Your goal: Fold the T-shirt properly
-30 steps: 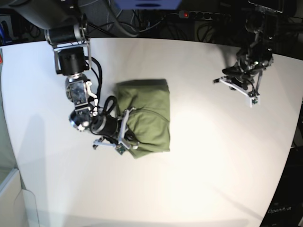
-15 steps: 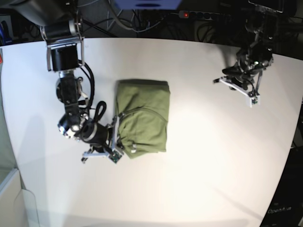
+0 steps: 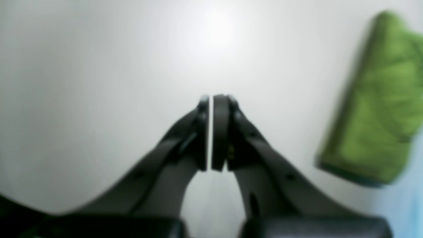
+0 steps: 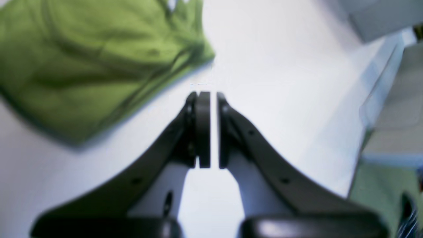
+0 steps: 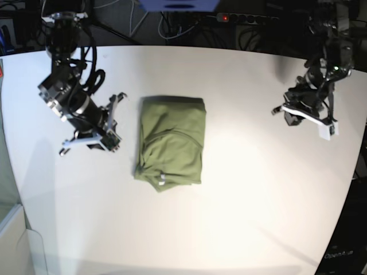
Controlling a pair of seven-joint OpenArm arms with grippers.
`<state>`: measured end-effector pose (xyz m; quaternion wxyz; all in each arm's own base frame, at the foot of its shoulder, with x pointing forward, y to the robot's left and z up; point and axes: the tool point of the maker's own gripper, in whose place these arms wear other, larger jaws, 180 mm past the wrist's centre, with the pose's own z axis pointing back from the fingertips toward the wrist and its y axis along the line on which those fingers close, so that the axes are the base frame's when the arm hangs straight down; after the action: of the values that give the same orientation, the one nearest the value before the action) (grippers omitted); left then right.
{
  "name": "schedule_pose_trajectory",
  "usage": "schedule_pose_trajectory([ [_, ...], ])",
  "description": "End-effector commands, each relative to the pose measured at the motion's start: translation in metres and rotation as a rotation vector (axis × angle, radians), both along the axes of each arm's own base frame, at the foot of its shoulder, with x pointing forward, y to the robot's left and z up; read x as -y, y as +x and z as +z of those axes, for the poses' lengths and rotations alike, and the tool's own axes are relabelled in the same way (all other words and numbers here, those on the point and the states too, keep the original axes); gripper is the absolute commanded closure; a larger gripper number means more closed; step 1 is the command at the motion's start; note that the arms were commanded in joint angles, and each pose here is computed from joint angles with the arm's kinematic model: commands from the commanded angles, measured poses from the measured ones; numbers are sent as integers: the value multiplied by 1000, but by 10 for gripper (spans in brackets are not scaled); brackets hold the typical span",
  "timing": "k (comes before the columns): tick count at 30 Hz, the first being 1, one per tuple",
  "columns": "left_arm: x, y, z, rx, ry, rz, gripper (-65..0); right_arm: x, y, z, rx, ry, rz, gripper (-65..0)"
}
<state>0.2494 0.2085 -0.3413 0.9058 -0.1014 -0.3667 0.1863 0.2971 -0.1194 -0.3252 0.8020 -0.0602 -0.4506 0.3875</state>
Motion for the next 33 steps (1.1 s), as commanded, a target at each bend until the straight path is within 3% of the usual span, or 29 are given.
schedule_pose_trajectory([
  [1, -9, -5, 6, 0, 11, 16, -22, 5, -7, 0, 1, 9, -12, -19],
  [3, -15, -12, 7, -17, -9, 33, -22, 18, -34, -21, -70, 17, -51, -13],
  [7, -21, -35, -5, -74, -1, 45, -22, 31, -76, -38, -105, 89, -112, 0],
  [15, -18, -82, -29, -229, 53, -53, -22, 62, -146, -55, -165, 160, -288, 0],
  [26, -19, -163, -57, -451, 73, -105, -22, 56, -218, -75, -281, 238, -395, 0],
  [30, -8, -180, -73, -505, 129, -175, -22, 55, -239, -87, -341, 246, -412, 0],
  [33, 5, -192, -100, -534, 167, -205, -20, 51, -261, -112, -404, 301, -445, 0],
])
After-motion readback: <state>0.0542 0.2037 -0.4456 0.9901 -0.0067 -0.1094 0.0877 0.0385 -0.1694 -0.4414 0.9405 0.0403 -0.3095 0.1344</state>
